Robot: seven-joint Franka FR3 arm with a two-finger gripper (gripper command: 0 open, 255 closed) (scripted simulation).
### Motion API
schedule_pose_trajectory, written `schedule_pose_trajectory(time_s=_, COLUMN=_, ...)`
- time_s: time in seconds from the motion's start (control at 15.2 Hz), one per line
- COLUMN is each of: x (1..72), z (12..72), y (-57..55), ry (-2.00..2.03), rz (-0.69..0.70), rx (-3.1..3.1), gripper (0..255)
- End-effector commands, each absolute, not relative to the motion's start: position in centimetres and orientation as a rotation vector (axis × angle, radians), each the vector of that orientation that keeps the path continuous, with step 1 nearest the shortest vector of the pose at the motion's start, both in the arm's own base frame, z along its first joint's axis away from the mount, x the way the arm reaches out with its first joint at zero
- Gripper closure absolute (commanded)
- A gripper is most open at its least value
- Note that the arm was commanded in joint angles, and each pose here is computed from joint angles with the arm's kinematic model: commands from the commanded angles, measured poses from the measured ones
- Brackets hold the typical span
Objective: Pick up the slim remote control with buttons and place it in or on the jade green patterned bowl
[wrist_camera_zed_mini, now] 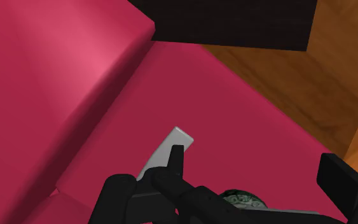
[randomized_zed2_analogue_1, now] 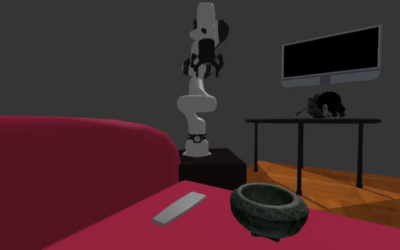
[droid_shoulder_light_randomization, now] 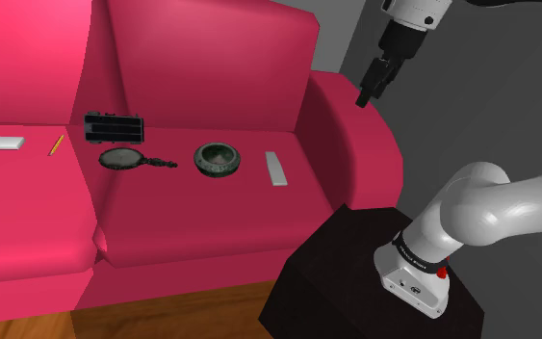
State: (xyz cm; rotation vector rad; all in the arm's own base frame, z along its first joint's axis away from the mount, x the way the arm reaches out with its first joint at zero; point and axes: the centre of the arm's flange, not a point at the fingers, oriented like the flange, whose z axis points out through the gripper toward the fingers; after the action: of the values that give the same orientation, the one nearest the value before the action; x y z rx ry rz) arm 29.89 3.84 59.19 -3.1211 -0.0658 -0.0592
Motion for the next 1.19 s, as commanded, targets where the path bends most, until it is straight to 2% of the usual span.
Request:
schedule_pose_trajectory(time_s=0.0, x=29.9, z=59.2, y=3.8, ry=-0.066, rz=-0.059, rx=-3.121, gripper=0)
schedule_pose_trajectory(time_s=1.12, x=42.7, z=40.8, y=1.9, ry=0.349, rz=-0.036, rx=-3.115, gripper=0)
